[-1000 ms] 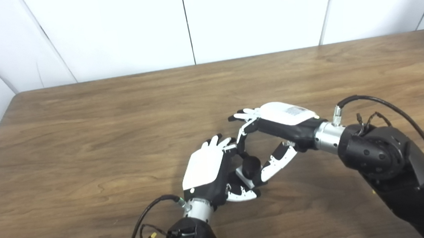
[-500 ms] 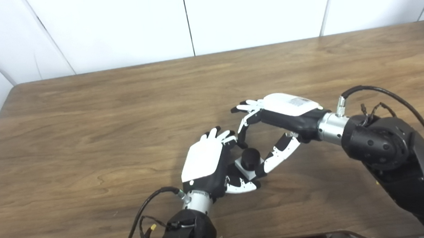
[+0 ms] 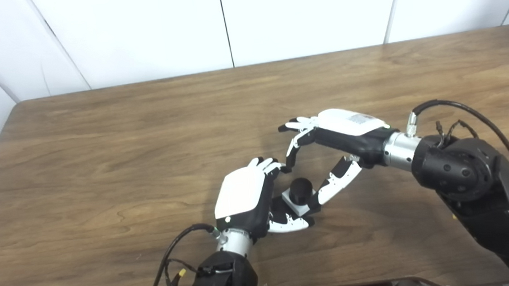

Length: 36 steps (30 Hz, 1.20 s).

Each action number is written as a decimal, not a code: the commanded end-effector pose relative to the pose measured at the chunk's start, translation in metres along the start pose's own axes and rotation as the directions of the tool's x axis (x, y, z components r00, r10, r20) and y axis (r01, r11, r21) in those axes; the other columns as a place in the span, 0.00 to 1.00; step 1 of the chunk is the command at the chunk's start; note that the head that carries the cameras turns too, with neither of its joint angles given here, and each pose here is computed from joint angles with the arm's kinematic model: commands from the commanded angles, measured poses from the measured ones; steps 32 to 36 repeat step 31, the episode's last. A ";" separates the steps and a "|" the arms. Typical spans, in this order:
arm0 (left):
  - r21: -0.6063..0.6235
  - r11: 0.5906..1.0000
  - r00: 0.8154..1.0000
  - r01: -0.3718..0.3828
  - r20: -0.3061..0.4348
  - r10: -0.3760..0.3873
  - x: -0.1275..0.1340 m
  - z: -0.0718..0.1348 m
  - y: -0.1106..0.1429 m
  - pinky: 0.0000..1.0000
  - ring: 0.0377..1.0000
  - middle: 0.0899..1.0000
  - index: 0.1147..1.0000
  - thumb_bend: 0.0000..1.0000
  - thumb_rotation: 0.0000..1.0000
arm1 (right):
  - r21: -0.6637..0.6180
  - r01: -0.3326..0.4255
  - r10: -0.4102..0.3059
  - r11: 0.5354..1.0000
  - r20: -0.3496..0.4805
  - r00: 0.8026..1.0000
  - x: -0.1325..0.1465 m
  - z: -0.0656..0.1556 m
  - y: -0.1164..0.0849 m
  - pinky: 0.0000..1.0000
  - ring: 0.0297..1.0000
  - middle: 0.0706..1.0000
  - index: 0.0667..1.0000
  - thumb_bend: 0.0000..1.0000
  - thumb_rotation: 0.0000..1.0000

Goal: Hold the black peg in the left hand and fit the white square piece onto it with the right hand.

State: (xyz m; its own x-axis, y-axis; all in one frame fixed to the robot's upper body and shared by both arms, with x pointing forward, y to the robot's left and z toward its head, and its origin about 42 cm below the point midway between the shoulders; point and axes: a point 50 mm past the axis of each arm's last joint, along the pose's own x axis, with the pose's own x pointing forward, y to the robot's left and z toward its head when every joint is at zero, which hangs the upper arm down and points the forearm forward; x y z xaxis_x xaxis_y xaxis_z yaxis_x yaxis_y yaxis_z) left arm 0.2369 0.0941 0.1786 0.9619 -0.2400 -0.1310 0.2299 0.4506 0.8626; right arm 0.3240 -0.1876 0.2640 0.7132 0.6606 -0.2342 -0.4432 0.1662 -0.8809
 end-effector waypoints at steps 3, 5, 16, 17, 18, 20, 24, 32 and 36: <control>-0.038 0.998 0.998 -0.058 0.014 0.058 0.000 0.006 0.022 0.99 0.99 0.93 0.77 0.94 0.32 | -0.041 0.072 -0.071 0.997 0.019 0.997 -0.004 0.006 -0.024 1.00 1.00 0.96 0.64 0.92 0.42; -0.038 0.998 0.998 -0.058 0.007 0.058 0.000 0.005 0.025 1.00 1.00 0.93 0.77 0.93 0.32 | -0.039 0.076 -0.075 0.996 0.017 0.997 -0.005 0.005 -0.025 1.00 1.00 0.96 0.64 0.92 0.42; -0.043 0.995 0.996 -0.088 -0.021 0.087 -0.005 -0.009 0.038 0.96 0.98 0.92 0.78 0.93 0.35 | -0.024 0.112 -0.112 0.993 -0.020 0.994 -0.013 -0.001 -0.031 1.00 1.00 0.96 0.66 0.92 0.42; -0.055 0.994 0.996 -0.089 -0.026 0.088 -0.006 -0.010 0.040 0.95 0.98 0.92 0.79 0.93 0.37 | -0.017 0.114 -0.114 0.993 -0.027 0.993 -0.015 -0.002 -0.031 1.00 1.00 0.96 0.67 0.92 0.43; -0.073 0.993 0.996 -0.090 -0.034 0.088 -0.006 -0.012 0.041 0.95 0.98 0.92 0.80 0.94 0.38 | -0.007 0.115 -0.115 0.993 -0.034 0.993 -0.016 -0.002 -0.031 1.00 1.00 0.96 0.68 0.93 0.43; -0.112 0.990 0.995 -0.090 -0.049 0.085 -0.007 -0.014 0.044 0.95 0.98 0.92 0.81 0.95 0.39 | 0.022 0.118 -0.117 0.993 -0.046 0.992 -0.019 -0.004 -0.031 1.00 1.00 0.96 0.70 0.94 0.46; -0.172 0.982 0.996 -0.075 -0.065 0.065 -0.008 -0.018 0.051 0.94 0.97 0.94 0.86 0.97 0.42 | 0.078 0.134 -0.129 0.988 -0.058 0.990 -0.024 -0.009 -0.032 0.92 1.00 0.95 0.74 0.93 0.54; -0.305 0.951 0.997 -0.046 -0.072 0.025 -0.010 -0.029 0.062 0.80 0.96 0.95 0.91 1.00 0.47 | 0.139 0.182 -0.168 0.973 -0.108 0.980 -0.032 -0.024 -0.032 0.83 0.95 0.94 0.85 0.94 0.66; -0.305 0.951 0.997 -0.046 -0.072 0.025 -0.010 -0.029 0.062 0.80 0.96 0.95 0.91 1.00 0.47 | 0.139 0.182 -0.168 0.973 -0.108 0.980 -0.032 -0.024 -0.032 0.83 0.95 0.94 0.85 0.94 0.66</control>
